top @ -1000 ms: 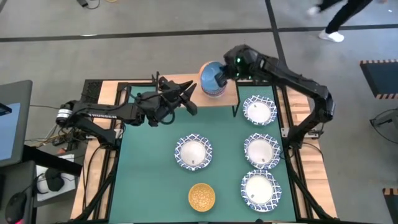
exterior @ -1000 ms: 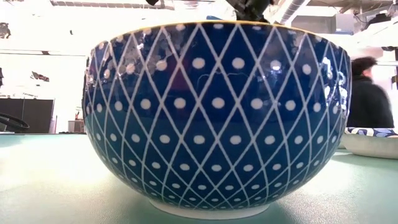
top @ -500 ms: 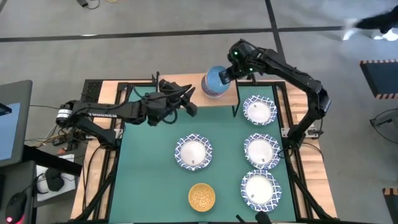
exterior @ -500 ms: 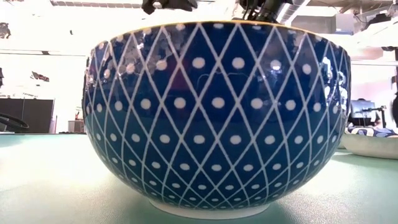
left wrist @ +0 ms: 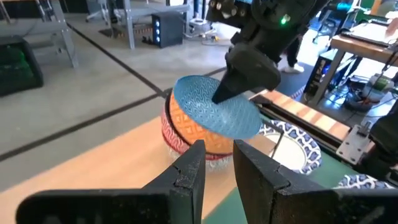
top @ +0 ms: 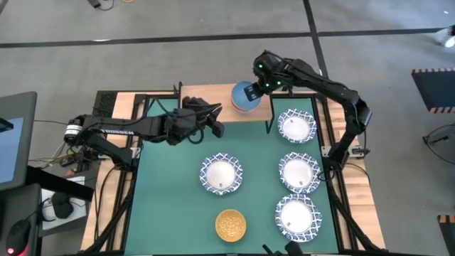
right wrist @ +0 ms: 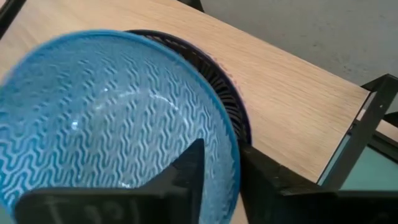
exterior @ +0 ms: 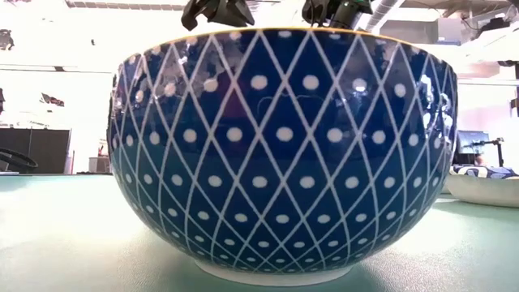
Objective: Place and stack bowls onto a shelf
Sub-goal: Stack the light blue patterned bowl on top of the blue patterned bowl on the shelf
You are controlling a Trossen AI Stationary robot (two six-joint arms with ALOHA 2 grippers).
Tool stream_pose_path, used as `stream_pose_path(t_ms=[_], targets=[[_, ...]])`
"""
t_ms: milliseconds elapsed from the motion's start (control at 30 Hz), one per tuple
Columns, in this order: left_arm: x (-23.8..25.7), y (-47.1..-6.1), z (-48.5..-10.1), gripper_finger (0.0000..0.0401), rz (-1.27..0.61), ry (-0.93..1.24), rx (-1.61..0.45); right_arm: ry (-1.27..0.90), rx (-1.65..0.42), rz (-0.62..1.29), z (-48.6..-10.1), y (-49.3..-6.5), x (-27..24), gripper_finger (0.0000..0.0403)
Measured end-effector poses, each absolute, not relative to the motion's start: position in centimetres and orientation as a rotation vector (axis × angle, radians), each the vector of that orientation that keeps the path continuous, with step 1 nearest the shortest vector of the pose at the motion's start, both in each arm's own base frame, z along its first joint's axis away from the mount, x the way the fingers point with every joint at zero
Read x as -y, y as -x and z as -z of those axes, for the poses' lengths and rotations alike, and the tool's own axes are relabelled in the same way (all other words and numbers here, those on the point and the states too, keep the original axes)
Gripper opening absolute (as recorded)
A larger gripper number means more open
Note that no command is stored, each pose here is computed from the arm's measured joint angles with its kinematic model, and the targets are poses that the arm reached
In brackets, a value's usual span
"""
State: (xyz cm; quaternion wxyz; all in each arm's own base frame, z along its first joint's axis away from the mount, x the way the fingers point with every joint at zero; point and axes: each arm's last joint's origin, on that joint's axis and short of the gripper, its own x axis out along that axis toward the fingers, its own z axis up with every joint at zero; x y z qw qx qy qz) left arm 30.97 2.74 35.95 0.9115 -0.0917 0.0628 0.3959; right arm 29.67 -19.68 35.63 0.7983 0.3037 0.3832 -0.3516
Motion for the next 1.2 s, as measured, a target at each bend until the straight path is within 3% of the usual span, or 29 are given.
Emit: stream_pose_path(t_ms=[267, 433, 700, 867, 1067, 1200], targets=[[-2.7, -30.9, -35.5, 0.0068, -0.823, 0.215, -0.156, -0.652, -0.743, 0.782, -37.1, -29.4, 20.1, 0.0195], [-2.8, -30.8, -35.5, 0.0068, -0.829, 0.204, -0.163, -0.513, -0.710, 0.820, -37.7, -30.0, 19.8, 0.0214], [-3.9, -30.4, -34.8, 0.0068, -0.878, 0.203, -0.232, -0.349, -0.739, 0.801, -37.9, -31.4, 17.5, 0.0204], [-5.4, -30.5, -34.7, 0.0068, -0.807, 0.283, -0.233, -0.309, -0.698, 0.782, -39.7, -30.5, 15.6, 0.0187], [-9.9, -29.7, -34.9, 0.0059, -0.786, 0.373, -0.205, -0.324, -0.670, 0.805, -41.8, -27.7, 14.8, 0.0169], [-13.6, -29.0, -35.5, 0.0045, -0.765, 0.390, -0.119, -0.336, -0.725, 0.837, -41.0, -26.8, 14.7, 0.0158]])
